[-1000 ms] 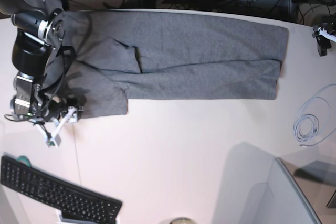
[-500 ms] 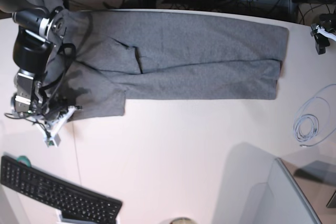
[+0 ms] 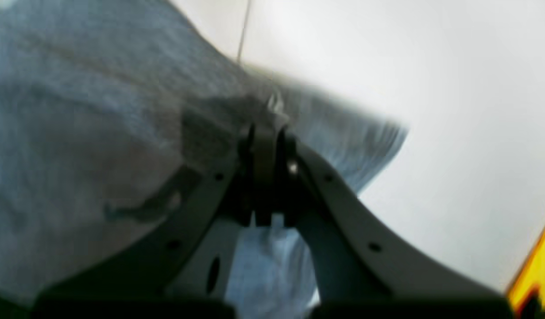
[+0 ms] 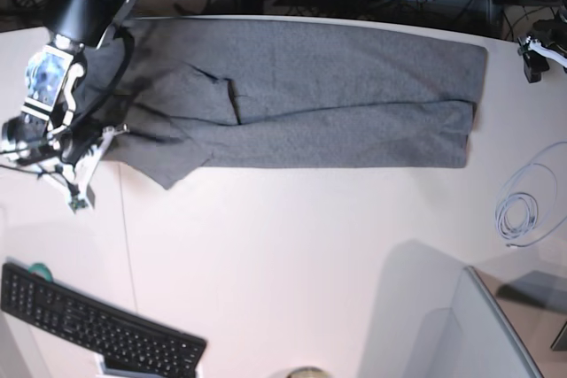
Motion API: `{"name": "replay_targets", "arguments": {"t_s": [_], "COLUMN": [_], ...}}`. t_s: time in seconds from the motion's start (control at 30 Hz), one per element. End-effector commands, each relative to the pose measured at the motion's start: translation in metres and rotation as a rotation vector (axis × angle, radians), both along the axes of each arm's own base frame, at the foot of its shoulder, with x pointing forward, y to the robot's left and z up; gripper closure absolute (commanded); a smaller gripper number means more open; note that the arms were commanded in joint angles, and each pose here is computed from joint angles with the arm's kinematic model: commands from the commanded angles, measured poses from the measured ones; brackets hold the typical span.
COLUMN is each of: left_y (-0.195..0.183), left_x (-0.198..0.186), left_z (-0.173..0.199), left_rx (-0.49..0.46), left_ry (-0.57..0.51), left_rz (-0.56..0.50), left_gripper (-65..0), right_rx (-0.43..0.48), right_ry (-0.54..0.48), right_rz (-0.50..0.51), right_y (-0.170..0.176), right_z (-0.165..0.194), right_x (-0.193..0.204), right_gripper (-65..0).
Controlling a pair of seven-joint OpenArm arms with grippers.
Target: Layout the t-shirt on the table in an organized manner, then fold the t-shirt properly
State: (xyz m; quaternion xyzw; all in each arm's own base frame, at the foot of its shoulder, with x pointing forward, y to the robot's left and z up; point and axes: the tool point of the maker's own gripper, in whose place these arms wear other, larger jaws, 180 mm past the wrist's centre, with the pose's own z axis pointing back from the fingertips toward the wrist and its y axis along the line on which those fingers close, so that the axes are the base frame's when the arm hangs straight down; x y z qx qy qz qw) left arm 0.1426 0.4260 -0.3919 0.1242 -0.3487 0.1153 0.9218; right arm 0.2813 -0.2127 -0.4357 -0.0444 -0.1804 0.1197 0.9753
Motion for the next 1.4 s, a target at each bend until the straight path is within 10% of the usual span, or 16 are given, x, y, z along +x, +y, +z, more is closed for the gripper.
{"name": "replay_targets", "arguments": {"t_s": [0.0,0.4,1.0,1.27,1.37], "left_y": [0.008,-0.022,-0.029,-0.026,-0.023], "left_x": [0.007,0.04,0.053,0.051,0.051], "left_z": [0.015,0.005,0.007,0.008,0.01], "left_rx": [0.035,0.01,0.004,0.011,0.017], "left_ry": [-0.037,-0.029,-0.048,-0.039,-0.041], "left_rz": [-0.011,-0.126,-0.148,-0.148,-0.149], "left_gripper": [-50.2,-50.2,-50.2,-50.2,-50.2], "right_rx": [-0.009,-0.136,0.001,-0.002,-0.047], "right_ry": [-0.061,0.018,0.14,0.145,0.064], "right_rz": [0.0,-0.047,-0.031,-0.04,-0.042], "right_y": [-0.001,-0.019,0.005,0.006,-0.002], "right_z": [0.016,0.034,-0.008,-0.005,0.018], "right_x": [0.013,-0.057,-0.113,-0.121,-0.109], "right_gripper": [0.0,0.0,-0.3,-30.9,-32.7]}}
